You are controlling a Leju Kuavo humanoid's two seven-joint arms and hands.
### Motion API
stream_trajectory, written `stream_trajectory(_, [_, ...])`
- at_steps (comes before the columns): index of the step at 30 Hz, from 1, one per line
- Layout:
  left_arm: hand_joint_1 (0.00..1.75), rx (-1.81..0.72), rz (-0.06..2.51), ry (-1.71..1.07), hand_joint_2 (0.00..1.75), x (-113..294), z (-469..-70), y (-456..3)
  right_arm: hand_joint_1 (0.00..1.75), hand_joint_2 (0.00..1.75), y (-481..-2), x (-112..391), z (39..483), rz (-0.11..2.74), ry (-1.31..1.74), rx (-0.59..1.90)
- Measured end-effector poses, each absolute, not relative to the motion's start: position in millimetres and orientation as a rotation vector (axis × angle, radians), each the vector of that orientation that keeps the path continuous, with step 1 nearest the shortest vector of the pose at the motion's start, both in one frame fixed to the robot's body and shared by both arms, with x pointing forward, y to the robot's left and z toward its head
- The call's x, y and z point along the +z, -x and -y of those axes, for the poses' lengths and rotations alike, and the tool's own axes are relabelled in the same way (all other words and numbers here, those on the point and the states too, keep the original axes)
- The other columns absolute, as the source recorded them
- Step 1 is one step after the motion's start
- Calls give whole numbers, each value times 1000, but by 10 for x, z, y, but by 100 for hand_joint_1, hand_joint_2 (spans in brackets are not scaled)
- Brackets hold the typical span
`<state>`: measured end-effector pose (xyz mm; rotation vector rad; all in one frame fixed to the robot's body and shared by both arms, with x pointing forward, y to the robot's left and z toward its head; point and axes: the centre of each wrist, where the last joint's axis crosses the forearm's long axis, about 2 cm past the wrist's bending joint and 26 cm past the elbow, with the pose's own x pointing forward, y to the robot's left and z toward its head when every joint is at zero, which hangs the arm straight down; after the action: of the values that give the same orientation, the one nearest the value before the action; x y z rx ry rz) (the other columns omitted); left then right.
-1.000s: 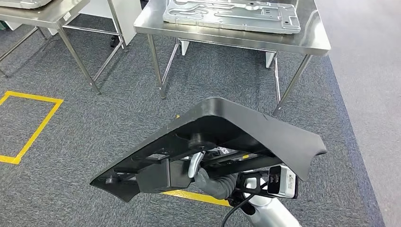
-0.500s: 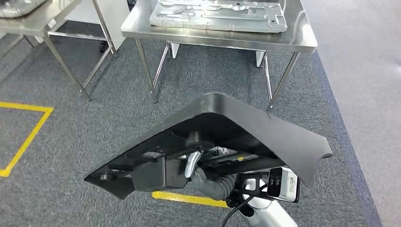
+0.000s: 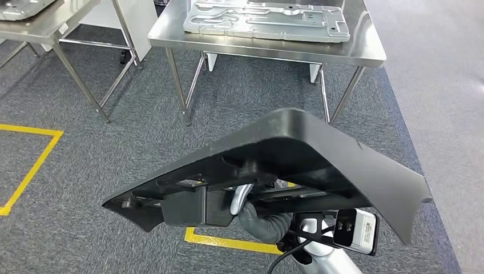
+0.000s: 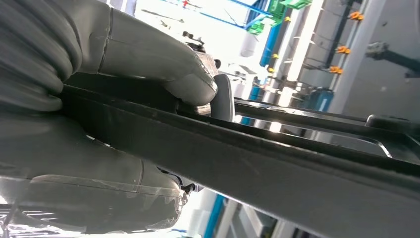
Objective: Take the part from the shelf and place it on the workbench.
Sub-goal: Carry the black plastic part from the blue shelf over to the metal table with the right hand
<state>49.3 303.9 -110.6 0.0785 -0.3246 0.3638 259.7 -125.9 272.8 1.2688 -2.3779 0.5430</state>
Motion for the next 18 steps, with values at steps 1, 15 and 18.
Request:
stream_trajectory(1, [0, 364, 325, -78, 175, -1106, -3037, -495, 175, 175, -2595, 2733, 1261, 2381, -1268, 542])
stream_trajectory(15, [0, 356, 334, -85, 175, -1105, -3090, -489, 175, 175, -2579, 2728, 1283, 2392, -1278, 528])
stream_trajectory(18, [0, 354, 336, -87, 175, -1104, -3094, -495, 175, 175, -2583, 2724, 1291, 2394, -1279, 526])
